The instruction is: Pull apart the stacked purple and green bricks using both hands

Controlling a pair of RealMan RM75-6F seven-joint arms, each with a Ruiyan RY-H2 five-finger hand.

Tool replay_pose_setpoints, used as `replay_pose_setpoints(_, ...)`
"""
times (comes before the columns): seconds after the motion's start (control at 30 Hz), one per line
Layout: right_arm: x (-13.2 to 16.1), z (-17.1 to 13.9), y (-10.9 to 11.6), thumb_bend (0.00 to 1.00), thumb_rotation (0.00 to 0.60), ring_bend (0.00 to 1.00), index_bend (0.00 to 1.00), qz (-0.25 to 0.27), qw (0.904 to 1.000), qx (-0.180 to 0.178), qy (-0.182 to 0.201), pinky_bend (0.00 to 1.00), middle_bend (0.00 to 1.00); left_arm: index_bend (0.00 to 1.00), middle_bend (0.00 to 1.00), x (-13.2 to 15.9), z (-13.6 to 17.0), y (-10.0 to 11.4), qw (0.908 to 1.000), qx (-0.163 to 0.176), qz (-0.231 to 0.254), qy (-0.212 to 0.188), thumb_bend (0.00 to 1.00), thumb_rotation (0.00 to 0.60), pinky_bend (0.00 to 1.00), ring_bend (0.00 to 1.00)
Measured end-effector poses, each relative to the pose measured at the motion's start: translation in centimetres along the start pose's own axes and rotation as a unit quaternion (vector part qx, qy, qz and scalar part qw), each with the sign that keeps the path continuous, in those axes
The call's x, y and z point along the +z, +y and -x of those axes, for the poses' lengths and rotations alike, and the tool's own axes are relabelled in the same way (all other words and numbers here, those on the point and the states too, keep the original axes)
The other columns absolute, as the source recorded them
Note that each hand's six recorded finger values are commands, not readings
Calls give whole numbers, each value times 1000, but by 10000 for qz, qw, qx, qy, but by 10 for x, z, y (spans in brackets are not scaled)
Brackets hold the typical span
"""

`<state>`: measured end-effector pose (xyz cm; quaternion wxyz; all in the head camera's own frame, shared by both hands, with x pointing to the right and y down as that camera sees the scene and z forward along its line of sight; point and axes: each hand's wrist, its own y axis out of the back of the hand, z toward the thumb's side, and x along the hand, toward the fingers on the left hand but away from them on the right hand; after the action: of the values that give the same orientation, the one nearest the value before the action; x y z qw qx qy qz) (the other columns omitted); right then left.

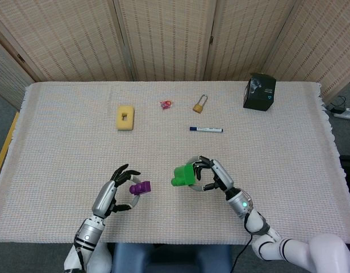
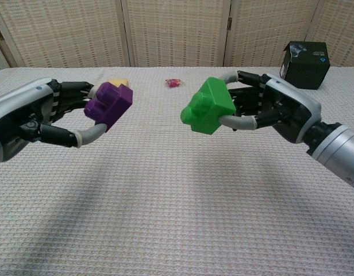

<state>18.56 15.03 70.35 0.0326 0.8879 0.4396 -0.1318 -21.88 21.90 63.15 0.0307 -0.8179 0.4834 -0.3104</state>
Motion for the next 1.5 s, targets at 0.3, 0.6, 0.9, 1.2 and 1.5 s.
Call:
replay_pose_setpoints(0.3, 14, -38, 68, 250, 600, 670, 971, -2819, 9586, -380, -142, 586, 633, 817, 293, -52, -17, 12, 9958, -384, -741, 378, 624, 600, 0, 38)
replay_pose_setpoints(0.6, -16, -70, 112, 250, 600, 664, 975, -3889, 9126, -375, -1207, 586, 633, 818, 293, -73, -24, 0, 9912, -551, -1144, 383, 624, 600, 0, 38)
replay_pose_setpoints(0.9, -35, -74, 117, 250, 600, 620, 945, -4000, 9031, -350, -1522, 554, 569, 805, 292, -87, -32, -17, 9907, -748, -1020, 498, 625, 600, 0, 27)
replay_pose_setpoints(1.2, -28, -78, 124, 250, 600, 167, 0, -3778, 9141, -76, -1469, 28, 16, 0, 0, -88, -32, -20, 9897, -976, -1001, 314, 563, 600, 0, 0)
replay_pose_setpoints(1.5, -23, -89, 130, 250, 600, 21, 0, -3720, 9120, 363, -1690, 0, 0, 0, 0, -87, -30, -21, 9855, -1118, -1252, 238, 474, 600, 0, 0)
